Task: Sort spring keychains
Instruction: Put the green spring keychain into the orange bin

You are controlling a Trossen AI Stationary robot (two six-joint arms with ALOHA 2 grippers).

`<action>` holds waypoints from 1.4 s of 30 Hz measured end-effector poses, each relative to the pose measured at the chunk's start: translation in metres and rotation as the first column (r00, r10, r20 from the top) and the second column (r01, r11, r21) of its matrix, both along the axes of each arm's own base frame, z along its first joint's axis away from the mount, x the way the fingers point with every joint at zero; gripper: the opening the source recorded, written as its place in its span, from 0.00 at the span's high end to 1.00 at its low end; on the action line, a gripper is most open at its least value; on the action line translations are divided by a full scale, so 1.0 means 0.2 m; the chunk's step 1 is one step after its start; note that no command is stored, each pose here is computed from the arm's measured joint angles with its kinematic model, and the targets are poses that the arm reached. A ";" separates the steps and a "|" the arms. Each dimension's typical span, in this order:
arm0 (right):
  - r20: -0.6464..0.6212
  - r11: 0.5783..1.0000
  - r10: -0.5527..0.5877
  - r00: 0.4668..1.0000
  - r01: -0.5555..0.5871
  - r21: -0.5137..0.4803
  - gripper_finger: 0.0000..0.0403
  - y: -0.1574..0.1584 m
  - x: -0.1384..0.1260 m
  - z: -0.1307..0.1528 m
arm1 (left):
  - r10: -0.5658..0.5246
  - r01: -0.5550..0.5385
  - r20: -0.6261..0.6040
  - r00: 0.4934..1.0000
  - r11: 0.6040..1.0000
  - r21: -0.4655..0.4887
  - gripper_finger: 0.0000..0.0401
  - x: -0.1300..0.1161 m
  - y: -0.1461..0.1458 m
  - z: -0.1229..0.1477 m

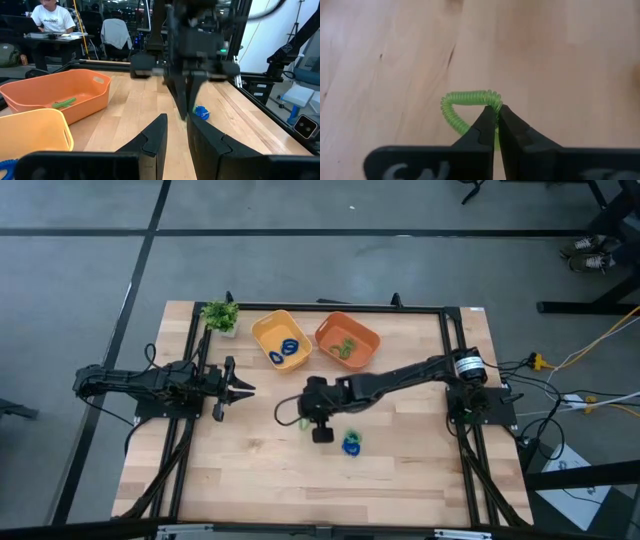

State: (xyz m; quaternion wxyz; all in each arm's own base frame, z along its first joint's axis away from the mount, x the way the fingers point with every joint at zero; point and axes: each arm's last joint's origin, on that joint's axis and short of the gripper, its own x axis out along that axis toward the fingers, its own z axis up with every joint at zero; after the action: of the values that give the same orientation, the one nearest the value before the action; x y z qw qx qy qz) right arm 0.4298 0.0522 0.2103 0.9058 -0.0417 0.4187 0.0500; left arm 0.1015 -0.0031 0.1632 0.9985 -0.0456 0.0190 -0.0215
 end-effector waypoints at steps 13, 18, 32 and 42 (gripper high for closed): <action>-0.037 0.995 -0.010 0.999 0.006 -0.100 0.98 -0.27 0.00 0.57 | 0.000 0.000 0.000 1.000 1.000 0.000 0.82 0.00 0.00 0.00; -0.116 0.992 -0.090 0.989 0.079 -0.099 0.98 -0.45 -0.07 0.67 | 0.000 0.000 0.000 1.000 1.000 0.000 0.82 0.00 0.00 0.00; -0.270 0.949 -0.305 0.913 0.314 -0.012 0.98 -0.94 -0.24 0.61 | 0.000 0.000 0.000 1.000 1.000 0.000 0.83 0.00 0.00 0.00; -0.235 0.851 -0.510 0.827 0.526 0.003 0.98 -1.31 -0.39 0.61 | 0.000 0.000 0.000 1.000 1.000 0.000 0.82 0.00 0.00 0.00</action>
State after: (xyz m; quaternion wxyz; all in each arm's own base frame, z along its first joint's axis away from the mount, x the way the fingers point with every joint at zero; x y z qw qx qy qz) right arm 0.3521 -0.2097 0.3328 0.8328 0.1099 0.5121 -0.1789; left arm 0.1015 -0.0031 0.1632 0.9986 -0.0456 0.0190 -0.0214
